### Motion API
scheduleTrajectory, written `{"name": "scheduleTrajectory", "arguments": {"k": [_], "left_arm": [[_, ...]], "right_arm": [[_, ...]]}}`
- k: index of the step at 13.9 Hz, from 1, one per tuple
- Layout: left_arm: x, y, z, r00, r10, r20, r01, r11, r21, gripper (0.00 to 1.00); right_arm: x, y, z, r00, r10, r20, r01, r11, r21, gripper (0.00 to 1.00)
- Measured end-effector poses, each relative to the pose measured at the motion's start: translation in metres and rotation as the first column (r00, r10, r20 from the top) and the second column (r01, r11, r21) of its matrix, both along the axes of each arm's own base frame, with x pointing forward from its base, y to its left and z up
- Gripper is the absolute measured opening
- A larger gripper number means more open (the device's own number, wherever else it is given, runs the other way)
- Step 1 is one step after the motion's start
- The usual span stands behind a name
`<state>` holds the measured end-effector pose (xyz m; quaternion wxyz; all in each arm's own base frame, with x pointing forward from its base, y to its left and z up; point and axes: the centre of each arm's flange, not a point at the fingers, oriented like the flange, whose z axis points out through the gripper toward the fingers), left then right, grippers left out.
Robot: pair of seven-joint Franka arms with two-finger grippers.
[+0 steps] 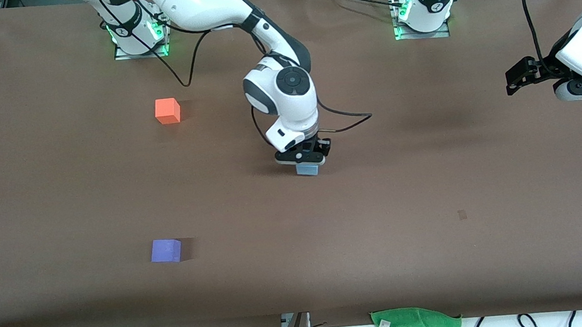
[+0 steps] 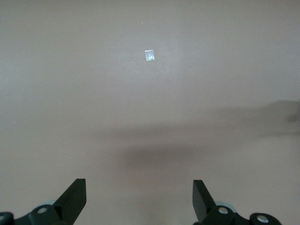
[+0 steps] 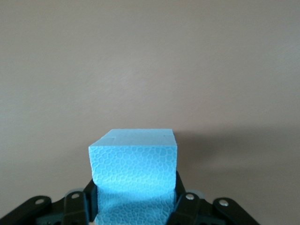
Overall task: Place blue block between orange and purple blocks
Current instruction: 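Carry the cube with the right gripper toward the orange cube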
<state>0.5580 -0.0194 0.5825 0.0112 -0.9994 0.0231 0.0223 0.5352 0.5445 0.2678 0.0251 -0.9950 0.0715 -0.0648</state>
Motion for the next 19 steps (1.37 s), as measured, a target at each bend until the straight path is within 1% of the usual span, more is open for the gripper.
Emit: {"name": "scheduleTrajectory", "arguments": {"k": [2,3,6,8,9,11,12,15,17,19], "left_arm": [[0.000,0.000,0.000,1.000,0.000,0.000,0.000,1.000,0.000,1.00],[0.000,0.000,0.000,1.000,0.000,0.000,0.000,1.000,0.000,1.00],[0.000,0.000,0.000,1.000,0.001,0.000,-0.001,1.000,0.000,1.00],[0.000,0.000,0.000,1.000,0.001,-0.001,-0.001,1.000,0.000,1.00],[0.000,0.000,0.000,1.000,0.001,-0.001,-0.001,1.000,0.000,1.00],[0.000,0.000,0.000,1.000,0.001,-0.001,-0.001,1.000,0.000,1.00],[0.000,0.000,0.000,1.000,0.001,-0.002,-0.001,1.000,0.000,1.00],[0.000,0.001,0.000,1.000,0.001,-0.004,-0.001,1.000,0.000,1.00],[-0.001,0.002,0.000,1.000,0.003,-0.006,-0.003,1.000,0.000,1.00],[-0.001,0.002,-0.001,1.000,0.004,-0.006,-0.004,1.000,0.000,1.00]], "right_arm": [[0.022,-0.034,0.022,0.999,0.030,-0.036,-0.032,0.999,-0.044,0.59],[0.035,-0.056,0.032,0.998,0.036,-0.053,-0.038,0.998,-0.049,0.59],[0.073,-0.152,0.048,0.988,0.101,-0.118,-0.105,0.994,-0.024,0.59],[0.087,-0.223,0.049,0.980,0.127,-0.155,-0.133,0.991,-0.026,0.59],[0.088,-0.253,0.048,0.976,0.127,-0.174,-0.134,0.991,-0.028,0.59],[0.082,-0.298,0.042,0.969,0.134,-0.208,-0.145,0.989,-0.037,0.59],[0.077,-0.314,0.036,0.967,0.136,-0.214,-0.149,0.988,-0.043,0.59],[0.055,-0.353,0.006,0.967,0.173,-0.188,-0.185,0.981,-0.051,0.59],[0.037,-0.373,-0.015,0.963,0.194,-0.185,-0.208,0.977,-0.056,0.59],[0.029,-0.389,-0.027,0.960,0.208,-0.186,-0.223,0.973,-0.064,0.59]]}}
